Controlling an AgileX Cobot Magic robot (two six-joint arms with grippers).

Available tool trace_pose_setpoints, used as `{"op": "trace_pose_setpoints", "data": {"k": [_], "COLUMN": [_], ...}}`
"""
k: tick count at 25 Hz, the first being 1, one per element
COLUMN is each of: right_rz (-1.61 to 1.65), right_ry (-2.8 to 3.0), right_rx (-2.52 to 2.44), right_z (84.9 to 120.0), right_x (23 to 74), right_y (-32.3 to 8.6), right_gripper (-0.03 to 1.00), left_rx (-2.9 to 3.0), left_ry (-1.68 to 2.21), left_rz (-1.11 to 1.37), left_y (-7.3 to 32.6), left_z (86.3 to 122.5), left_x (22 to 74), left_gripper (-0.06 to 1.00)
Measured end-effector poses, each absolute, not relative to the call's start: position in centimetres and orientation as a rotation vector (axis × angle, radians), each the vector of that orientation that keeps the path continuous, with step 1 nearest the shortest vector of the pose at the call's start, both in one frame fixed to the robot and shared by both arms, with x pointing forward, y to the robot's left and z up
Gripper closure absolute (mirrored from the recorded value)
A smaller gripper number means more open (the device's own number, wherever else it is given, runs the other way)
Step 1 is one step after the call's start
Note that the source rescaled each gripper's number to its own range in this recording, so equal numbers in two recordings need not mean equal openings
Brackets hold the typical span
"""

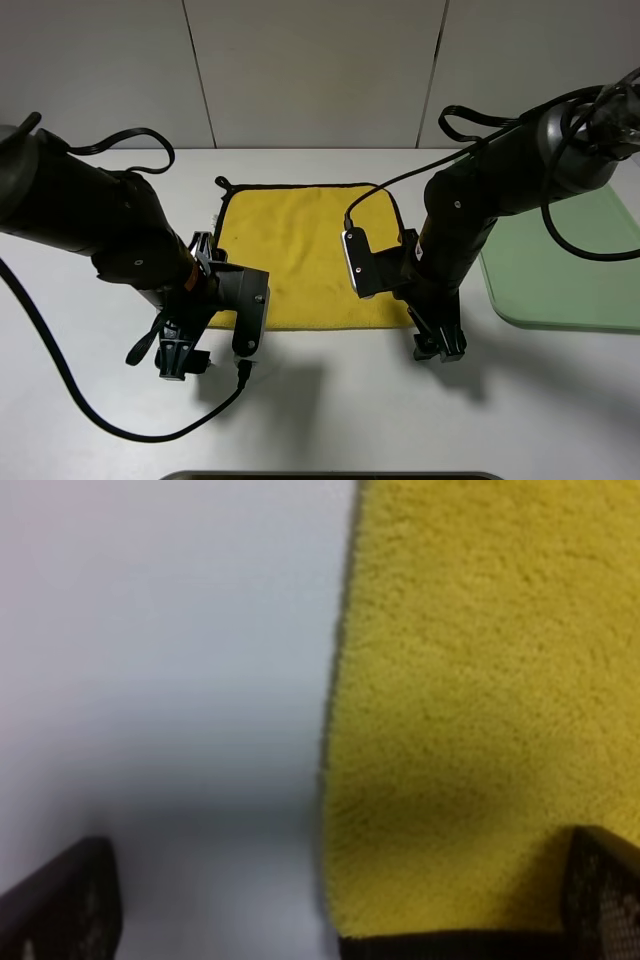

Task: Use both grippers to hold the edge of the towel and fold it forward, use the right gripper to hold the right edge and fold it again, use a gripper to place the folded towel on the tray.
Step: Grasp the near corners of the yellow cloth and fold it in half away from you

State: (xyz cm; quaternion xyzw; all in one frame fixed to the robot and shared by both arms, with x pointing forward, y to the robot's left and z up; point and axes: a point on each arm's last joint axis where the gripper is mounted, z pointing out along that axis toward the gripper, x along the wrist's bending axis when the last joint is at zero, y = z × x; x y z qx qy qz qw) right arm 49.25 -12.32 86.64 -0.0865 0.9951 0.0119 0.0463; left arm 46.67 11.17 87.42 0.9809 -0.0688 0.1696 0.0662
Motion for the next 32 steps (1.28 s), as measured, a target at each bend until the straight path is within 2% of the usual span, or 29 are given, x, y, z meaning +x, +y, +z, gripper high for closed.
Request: {"op": "trace_pose_setpoints", "data": {"k": [32], "right_rz": [0.076], "right_ry": [3.04], "right_rx": [-0.326], "right_z": [86.5], "right_x": [49.2], "right_y": [-12.1], "right_gripper": [-0.03], "left_rx": [2.981], "left_ry": [-0.069], "left_rz": [0.428], "left_y": [10.7], "left_z": [86.0], "left_x": [47.2], "left_gripper": [0.06]}}
